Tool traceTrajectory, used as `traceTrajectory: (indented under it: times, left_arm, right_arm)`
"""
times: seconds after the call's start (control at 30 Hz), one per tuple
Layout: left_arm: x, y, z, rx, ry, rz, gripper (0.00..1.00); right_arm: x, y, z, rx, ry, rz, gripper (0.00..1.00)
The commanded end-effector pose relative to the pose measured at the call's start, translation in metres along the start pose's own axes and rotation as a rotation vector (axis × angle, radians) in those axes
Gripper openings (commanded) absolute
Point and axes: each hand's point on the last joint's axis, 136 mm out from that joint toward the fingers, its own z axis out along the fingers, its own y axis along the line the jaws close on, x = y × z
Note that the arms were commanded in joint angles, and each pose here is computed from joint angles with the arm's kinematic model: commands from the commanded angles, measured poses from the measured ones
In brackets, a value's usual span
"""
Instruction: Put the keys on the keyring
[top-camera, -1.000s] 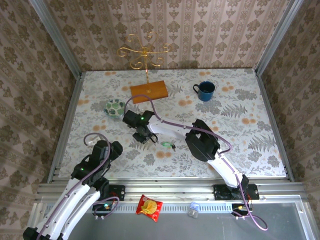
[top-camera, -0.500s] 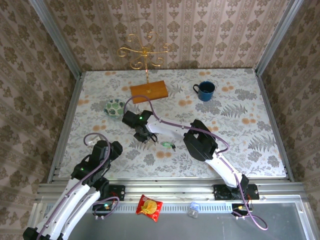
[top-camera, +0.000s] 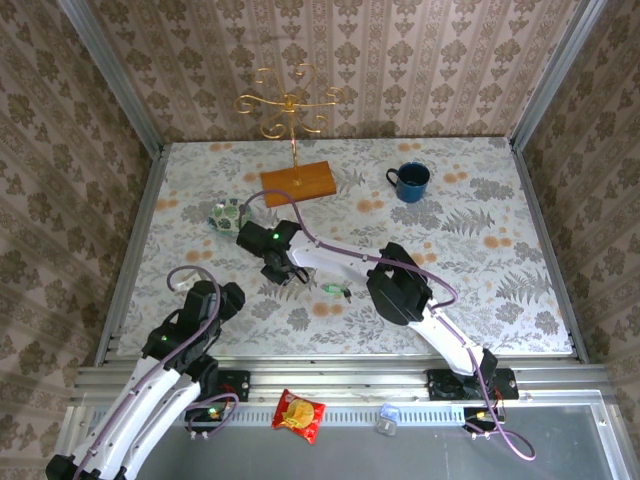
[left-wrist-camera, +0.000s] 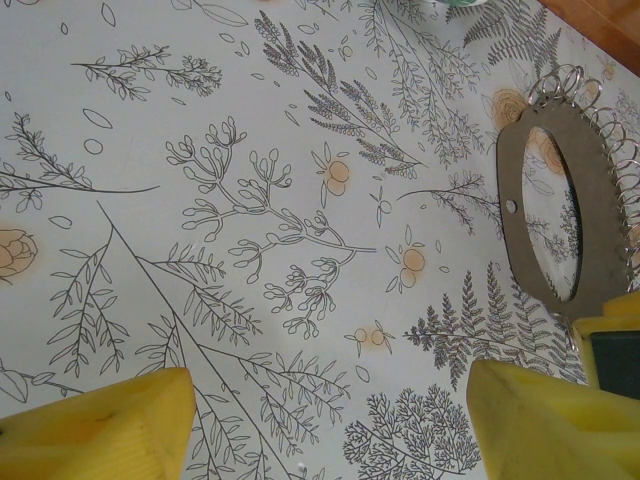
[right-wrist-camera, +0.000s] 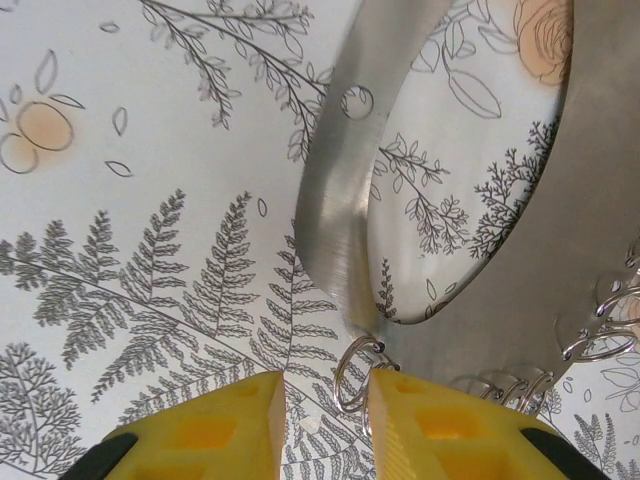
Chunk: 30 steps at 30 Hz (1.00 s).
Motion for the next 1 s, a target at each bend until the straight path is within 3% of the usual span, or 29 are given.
traceTrajectory:
  times: [0.0, 0.97]
  left_arm:
    - [0.001, 0.004, -0.001, -0.016, -0.004, -0.010, 0.73]
    - [0.001, 0.004, 0.000, -0.015, -0.003, -0.015, 0.73]
  right_arm:
    - [0.008, -0.003, 0.003, 0.032, 0.040, -0.033, 0.29]
    - [0.021, -0.016, 0.023, 0.138, 0.127, -0.087, 0.21]
